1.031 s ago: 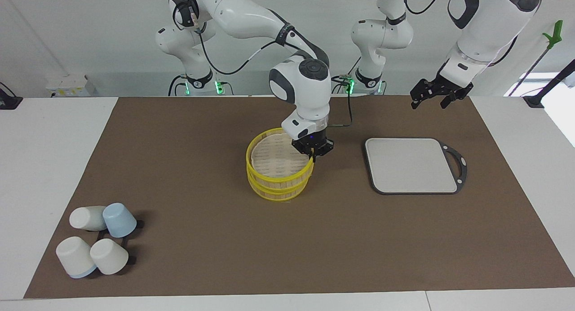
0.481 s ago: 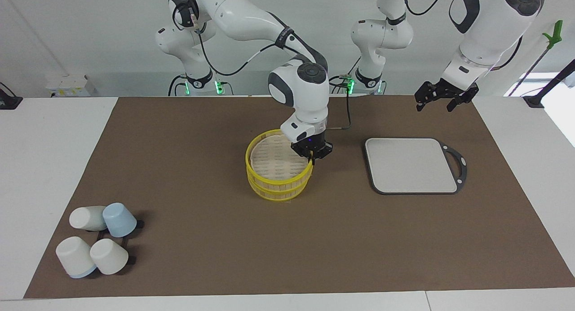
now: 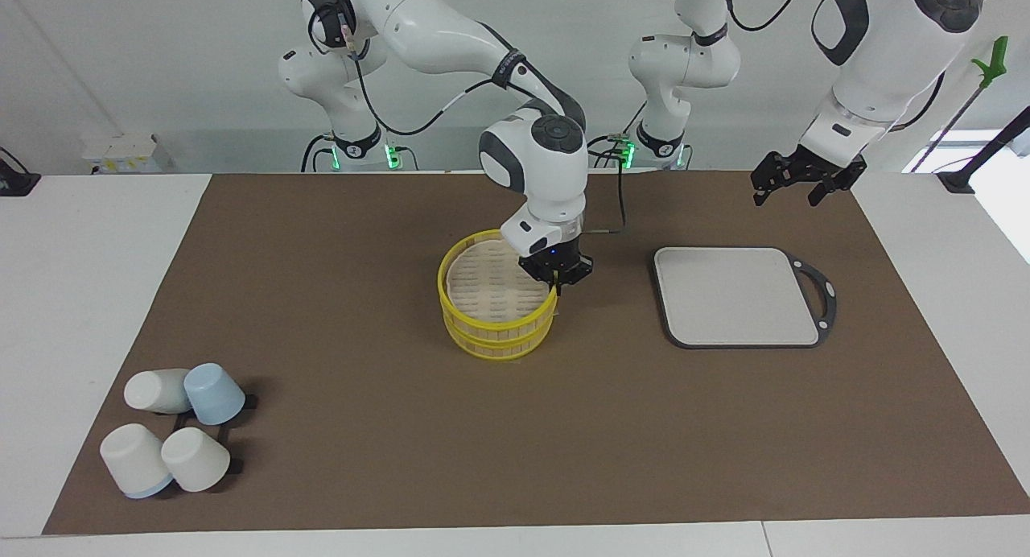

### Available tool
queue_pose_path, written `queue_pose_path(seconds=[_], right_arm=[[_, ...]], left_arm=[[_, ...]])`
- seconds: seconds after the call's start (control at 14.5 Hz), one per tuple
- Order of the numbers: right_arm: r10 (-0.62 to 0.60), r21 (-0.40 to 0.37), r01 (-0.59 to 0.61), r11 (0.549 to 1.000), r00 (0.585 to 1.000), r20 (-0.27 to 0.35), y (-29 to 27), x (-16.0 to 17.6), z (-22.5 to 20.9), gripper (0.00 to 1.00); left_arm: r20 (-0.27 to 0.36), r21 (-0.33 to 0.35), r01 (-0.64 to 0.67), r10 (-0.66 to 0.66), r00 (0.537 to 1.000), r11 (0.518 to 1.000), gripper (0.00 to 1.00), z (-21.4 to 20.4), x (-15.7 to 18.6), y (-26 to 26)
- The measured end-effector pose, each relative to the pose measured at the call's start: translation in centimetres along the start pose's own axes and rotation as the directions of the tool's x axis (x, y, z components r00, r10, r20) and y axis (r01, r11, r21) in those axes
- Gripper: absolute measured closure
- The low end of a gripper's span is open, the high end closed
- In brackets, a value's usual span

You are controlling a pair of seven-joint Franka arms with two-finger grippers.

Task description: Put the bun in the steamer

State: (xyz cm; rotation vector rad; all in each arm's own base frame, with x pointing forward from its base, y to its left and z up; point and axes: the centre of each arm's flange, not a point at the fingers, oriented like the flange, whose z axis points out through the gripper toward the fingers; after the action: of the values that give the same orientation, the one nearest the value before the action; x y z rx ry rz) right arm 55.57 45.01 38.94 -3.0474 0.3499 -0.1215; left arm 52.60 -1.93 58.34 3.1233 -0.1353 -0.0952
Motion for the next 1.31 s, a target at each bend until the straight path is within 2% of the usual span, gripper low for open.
queue_pose_path(seconds=[0.41, 0.48, 0.69, 0.83, 0.89, 1.03, 1.17, 1.31], right_arm=[[-0.015, 0.004, 0.015, 1.000, 1.000, -0.004, 0.4, -0.3, 0.4, 0.92], [-0.017, 0.002, 0.017, 1.000, 1.000, -0.002, 0.4, -0.3, 0.6, 0.88], [-0.021, -0.010, 0.021, 1.000, 1.000, -0.002, 0.7, -0.1, 0.4, 0.52], [-0.042, -0.038, 0.042, 0.998, 0.999, -0.008, 1.3, 1.0, -2.0, 0.30], [-0.067, -0.046, 0.066, 0.997, 0.998, -0.011, 2.4, 2.5, -3.8, 0.18], [-0.144, -0.058, 0.143, 0.988, 0.990, -0.011, 7.4, 7.2, -8.2, 0.00], [-0.230, -0.076, 0.230, 0.970, 0.973, 0.009, 13.6, 10.9, -12.1, 0.00], [-0.297, -0.087, 0.299, 0.950, 0.954, 0.036, 18.3, 12.7, -14.9, 0.00]], left_arm=[[0.008, 0.003, 0.017, -0.017, 1.000, 1.000, 0.00, 0.2, 0.2, -0.8], [0.006, 0.004, 0.012, -0.012, 1.000, 1.000, 0.00, 0.1, 0.2, -0.5], [0.004, 0.006, -0.002, 0.002, 1.000, 1.000, 0.00, 0.0, 0.3, 0.3], [-0.002, 0.007, -0.003, 0.003, 1.000, 1.000, 0.00, -0.3, 0.3, 0.3], [-0.007, 0.007, -0.001, 0.001, 1.000, 1.000, 0.00, -0.5, 0.3, 0.3], [-0.012, 0.007, 0.001, -0.001, 1.000, 1.000, 0.00, -0.7, 0.3, 0.1], [-0.013, 0.006, 0.003, -0.003, 1.000, 1.000, 0.00, -0.8, 0.2, 0.0], [-0.013, 0.006, 0.003, -0.003, 1.000, 1.000, 0.00, -0.8, 0.2, 0.0]])
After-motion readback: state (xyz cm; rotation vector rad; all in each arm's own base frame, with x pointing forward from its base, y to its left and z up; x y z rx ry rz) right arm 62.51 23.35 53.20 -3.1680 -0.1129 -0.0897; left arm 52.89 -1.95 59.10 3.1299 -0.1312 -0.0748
